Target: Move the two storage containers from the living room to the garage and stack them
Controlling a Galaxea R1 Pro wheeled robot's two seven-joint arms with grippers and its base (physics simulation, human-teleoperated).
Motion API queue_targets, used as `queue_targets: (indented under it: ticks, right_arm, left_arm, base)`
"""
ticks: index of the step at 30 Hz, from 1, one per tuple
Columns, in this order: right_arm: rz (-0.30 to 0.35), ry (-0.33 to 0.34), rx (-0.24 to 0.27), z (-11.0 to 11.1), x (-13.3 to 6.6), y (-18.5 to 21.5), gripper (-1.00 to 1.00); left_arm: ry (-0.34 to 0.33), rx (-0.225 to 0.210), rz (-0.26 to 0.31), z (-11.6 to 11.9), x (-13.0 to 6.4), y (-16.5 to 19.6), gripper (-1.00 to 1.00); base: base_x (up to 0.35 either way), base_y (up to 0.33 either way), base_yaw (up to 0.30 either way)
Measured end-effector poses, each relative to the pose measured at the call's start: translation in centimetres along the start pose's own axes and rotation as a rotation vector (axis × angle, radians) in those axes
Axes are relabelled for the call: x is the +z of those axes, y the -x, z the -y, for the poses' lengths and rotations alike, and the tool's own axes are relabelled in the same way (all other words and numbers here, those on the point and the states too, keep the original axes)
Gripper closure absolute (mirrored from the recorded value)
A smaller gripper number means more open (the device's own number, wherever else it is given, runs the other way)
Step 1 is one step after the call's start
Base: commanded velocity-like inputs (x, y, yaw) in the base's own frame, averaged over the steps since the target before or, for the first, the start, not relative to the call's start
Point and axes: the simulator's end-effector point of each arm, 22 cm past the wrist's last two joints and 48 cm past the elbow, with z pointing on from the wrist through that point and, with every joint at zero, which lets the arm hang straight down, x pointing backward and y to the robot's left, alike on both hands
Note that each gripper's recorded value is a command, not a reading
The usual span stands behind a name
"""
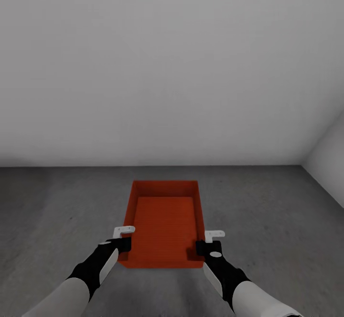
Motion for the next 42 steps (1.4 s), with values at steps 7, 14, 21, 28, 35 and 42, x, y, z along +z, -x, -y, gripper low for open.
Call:
queue_targets:
  ticks: [7, 14, 21, 28, 35, 42]
  right_arm:
    - [-0.011, 0.000, -0.001, -0.04, 0.26, -0.59, 1.00]
    - [-0.013, 0.000, -0.001, -0.04, 0.34, -0.76, 1.00]
    - [-0.014, 0.001, -0.001, -0.05, 0.35, -0.77, 1.00]
    - [-0.007, 0.001, 0.001, 0.01, 0.36, -0.59, 1.00]
    - [-0.006, 0.001, 0.001, 0.02, 0.37, -0.57, 1.00]
    - [-0.006, 0.001, 0.000, 0.02, 0.37, -0.60, 1.00]
  left_arm:
    - [0.001, 0.000, -0.011, -0.04, 0.34, -0.55, 1.00]
    - [0.001, 0.000, -0.013, -0.05, 0.45, -0.71, 1.00]
    - [0.001, 0.000, -0.014, -0.06, 0.45, -0.71, 1.00]
    - [0.000, 0.000, -0.007, 0.02, 0.44, -0.51, 1.00]
    - [0.000, 0.001, -0.005, 0.05, 0.44, -0.46, 1.00]
    - [0.000, 0.000, -0.005, 0.04, 0.45, -0.50, 1.00]
  base:
    - [0.000, 0.000, 0.000]
    - [0.000, 0.000, 0.000]
    - [0.000, 0.000, 0.000]
    - [0.000, 0.000, 0.000]
    - [0.000, 0.000, 0.000]
    - [0.000, 0.000, 0.000]
